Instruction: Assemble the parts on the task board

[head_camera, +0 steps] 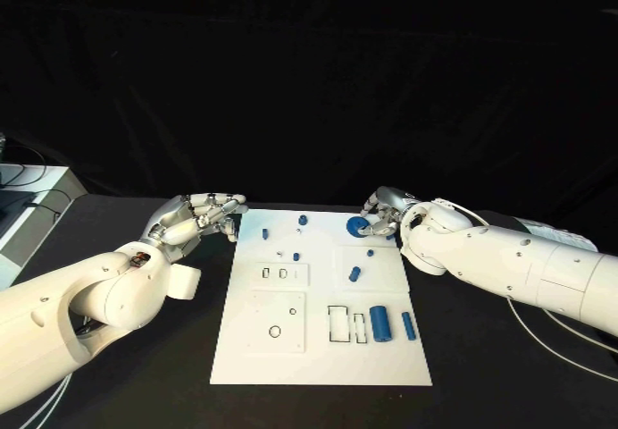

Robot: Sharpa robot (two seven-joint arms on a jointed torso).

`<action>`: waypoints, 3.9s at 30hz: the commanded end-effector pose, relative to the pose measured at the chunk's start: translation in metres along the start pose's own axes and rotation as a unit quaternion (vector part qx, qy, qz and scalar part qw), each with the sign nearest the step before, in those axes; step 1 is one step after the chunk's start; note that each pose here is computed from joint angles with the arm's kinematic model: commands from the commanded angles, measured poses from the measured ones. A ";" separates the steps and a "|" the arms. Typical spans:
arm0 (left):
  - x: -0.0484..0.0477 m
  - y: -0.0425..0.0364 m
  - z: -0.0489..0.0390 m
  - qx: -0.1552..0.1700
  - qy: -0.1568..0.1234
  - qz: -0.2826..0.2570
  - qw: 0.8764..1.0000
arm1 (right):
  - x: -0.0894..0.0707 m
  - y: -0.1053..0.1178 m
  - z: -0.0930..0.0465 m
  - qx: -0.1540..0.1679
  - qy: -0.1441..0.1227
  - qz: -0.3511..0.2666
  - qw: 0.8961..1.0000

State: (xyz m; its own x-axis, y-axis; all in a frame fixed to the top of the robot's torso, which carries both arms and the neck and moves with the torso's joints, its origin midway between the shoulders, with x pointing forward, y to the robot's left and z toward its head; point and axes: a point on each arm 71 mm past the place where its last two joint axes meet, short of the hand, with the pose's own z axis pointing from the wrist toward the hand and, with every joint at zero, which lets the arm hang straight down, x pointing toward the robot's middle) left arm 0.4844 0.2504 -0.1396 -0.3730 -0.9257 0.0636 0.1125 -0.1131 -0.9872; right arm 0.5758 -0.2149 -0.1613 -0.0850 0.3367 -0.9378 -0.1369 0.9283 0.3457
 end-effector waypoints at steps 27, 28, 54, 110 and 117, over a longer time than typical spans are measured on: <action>0.0019 -0.0009 0.0001 0.003 0.009 0.000 1.000 | 0.011 0.001 0.000 -0.002 0.029 -0.002 1.000; 0.0019 -0.0009 0.0001 0.003 0.009 0.000 1.000 | 0.012 0.001 0.000 -0.001 0.029 -0.002 1.000; 0.0012 -0.0006 0.0001 0.002 0.009 0.000 1.000 | 0.011 0.007 0.002 -0.002 0.009 -0.018 1.000; 0.0049 0.0008 0.0023 0.002 0.016 -0.004 1.000 | 0.050 0.124 -0.010 -0.156 -0.055 -0.060 0.984; 0.0057 0.0009 0.0026 0.002 0.017 -0.004 1.000 | 0.052 0.124 -0.007 -0.152 -0.055 -0.064 0.985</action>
State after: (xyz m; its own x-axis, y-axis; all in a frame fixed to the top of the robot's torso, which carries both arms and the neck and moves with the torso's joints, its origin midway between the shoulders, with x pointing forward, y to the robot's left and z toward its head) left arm 0.4854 0.2469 -0.1409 -0.3844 -0.9209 0.0650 0.1073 -0.1145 -0.9876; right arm 0.5473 -0.0834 -0.1655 0.0592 0.2749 -0.9596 -0.4285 0.8753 0.2243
